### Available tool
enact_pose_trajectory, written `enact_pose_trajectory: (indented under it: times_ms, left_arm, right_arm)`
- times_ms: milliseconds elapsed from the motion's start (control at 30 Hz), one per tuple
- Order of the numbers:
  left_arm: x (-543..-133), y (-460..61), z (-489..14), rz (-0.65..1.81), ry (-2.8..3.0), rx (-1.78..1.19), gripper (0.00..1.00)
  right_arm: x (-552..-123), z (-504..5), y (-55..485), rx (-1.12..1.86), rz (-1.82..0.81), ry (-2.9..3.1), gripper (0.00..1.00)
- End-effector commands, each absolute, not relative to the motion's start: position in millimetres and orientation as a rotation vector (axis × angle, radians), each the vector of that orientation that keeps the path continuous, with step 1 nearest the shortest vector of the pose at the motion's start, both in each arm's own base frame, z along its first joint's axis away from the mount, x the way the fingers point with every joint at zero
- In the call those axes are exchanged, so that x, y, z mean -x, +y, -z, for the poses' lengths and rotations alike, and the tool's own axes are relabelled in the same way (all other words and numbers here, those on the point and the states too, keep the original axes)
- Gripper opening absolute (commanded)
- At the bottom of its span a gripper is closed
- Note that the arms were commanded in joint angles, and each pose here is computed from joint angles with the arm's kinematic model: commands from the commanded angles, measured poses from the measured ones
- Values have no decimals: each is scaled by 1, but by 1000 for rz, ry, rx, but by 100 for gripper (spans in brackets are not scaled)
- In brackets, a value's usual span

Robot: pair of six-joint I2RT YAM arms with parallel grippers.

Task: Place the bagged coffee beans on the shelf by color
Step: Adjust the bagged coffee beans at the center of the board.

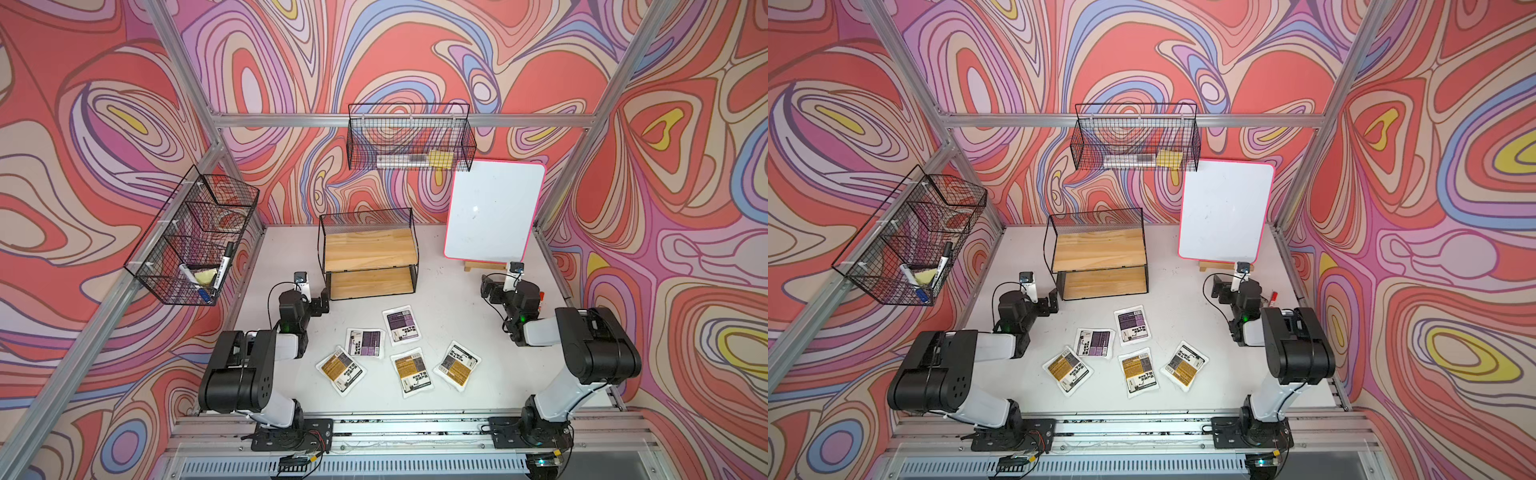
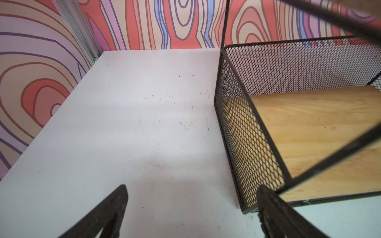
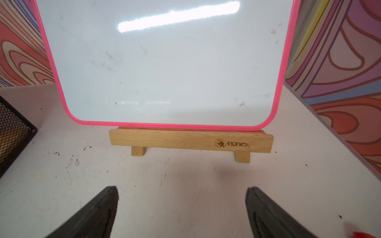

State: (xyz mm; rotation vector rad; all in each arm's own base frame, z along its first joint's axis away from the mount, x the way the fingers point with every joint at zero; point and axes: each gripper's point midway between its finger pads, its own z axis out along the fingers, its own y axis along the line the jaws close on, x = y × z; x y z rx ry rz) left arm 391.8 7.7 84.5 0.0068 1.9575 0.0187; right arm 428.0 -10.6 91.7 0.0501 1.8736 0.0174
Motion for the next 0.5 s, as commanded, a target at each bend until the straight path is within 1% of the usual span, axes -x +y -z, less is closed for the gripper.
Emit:
enact_pose_trajectory:
  times_ms: [0,467]
  left_arm:
    - [-393,2,-87,6,1946,-22,99]
    - [-393,3,-87,5,1947,-19,99]
  right_arm:
    - [-429,-97,-8,-34,-17,1856,98]
    - [-429,-96,-8,-34,-18,1857,98]
